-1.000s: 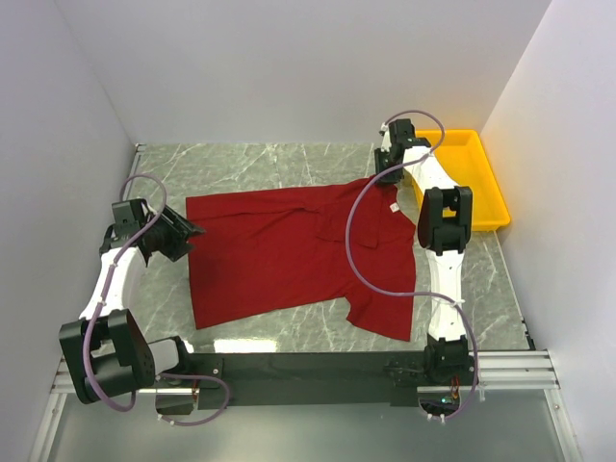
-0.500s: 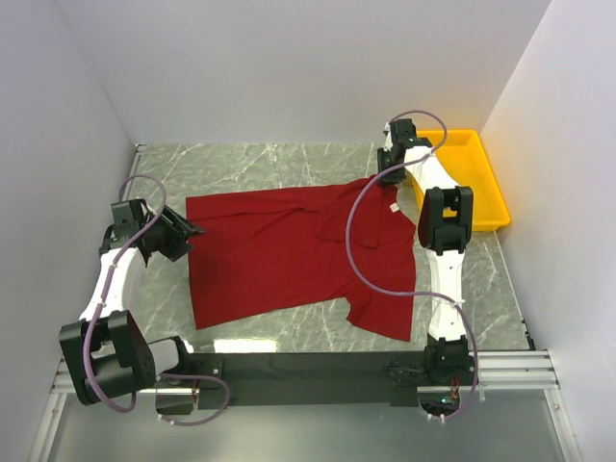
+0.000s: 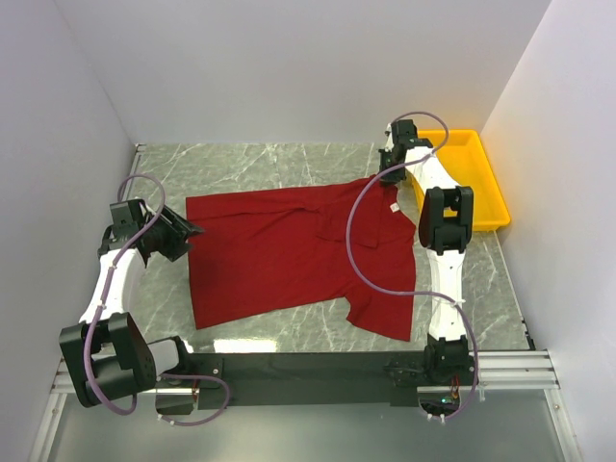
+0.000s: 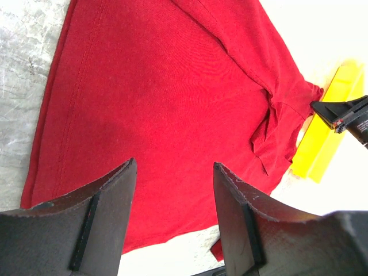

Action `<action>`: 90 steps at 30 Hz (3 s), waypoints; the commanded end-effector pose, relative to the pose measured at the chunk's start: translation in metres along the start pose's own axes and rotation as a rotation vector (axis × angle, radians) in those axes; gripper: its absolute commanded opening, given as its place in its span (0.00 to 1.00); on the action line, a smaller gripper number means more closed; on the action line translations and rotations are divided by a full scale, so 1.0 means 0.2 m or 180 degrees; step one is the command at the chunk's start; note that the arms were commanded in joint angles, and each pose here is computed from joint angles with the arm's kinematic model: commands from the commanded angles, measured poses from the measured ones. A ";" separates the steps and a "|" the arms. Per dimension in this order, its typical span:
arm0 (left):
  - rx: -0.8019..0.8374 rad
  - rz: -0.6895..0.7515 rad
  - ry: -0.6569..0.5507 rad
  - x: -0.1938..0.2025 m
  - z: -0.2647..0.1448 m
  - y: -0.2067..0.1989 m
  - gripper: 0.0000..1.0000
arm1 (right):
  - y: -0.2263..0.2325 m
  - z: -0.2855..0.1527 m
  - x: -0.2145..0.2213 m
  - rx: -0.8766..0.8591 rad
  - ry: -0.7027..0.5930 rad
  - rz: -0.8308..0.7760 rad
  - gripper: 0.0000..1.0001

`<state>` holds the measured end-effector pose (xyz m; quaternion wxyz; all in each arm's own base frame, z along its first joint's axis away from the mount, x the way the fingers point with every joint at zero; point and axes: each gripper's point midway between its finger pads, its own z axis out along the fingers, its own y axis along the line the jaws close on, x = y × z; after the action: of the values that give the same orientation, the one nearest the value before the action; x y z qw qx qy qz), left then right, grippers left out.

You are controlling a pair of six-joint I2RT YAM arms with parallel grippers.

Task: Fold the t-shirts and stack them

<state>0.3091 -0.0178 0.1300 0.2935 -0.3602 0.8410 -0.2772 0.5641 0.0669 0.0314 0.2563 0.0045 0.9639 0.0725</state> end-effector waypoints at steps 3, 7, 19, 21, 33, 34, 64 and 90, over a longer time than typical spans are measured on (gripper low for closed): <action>0.0032 0.0104 -0.0093 -0.02 -0.03 -0.01 0.61 | -0.13 -0.13 -0.15 0.0380 -0.0361 0.0014 0.00; 0.0045 0.0099 -0.0103 -0.03 -0.03 -0.01 0.61 | -0.13 -0.13 -0.12 0.0375 -0.0267 0.0017 0.00; 0.0026 0.0107 -0.0110 -0.04 -0.03 0.00 0.61 | -0.09 -0.22 -0.22 0.0212 -0.0509 0.0000 0.38; 0.0027 0.0100 -0.0103 -0.04 -0.03 0.00 0.61 | -0.08 -0.24 -0.28 0.0177 -0.0595 -0.0005 0.38; 0.0008 0.0072 -0.0106 -0.05 -0.04 0.00 0.61 | 0.00 -0.14 -0.30 -0.0072 -0.0577 0.0072 0.36; 0.0010 0.0065 -0.0099 -0.05 -0.03 0.00 0.61 | 0.00 -0.14 -0.31 -0.0088 -0.0589 0.0074 0.36; -0.0017 0.0041 -0.0085 -0.04 -0.03 0.01 0.61 | -0.05 -0.04 -0.27 0.0052 -0.0494 0.0077 0.00; -0.0084 0.0168 -0.0219 -0.07 -0.10 -0.01 0.61 | 0.04 -0.57 -0.50 0.0100 -0.1053 -0.0428 0.51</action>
<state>0.3014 -0.0085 0.1250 0.2875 -0.3719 0.8447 -0.2561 0.5950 0.0438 0.0799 0.3371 0.0078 0.9409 0.0314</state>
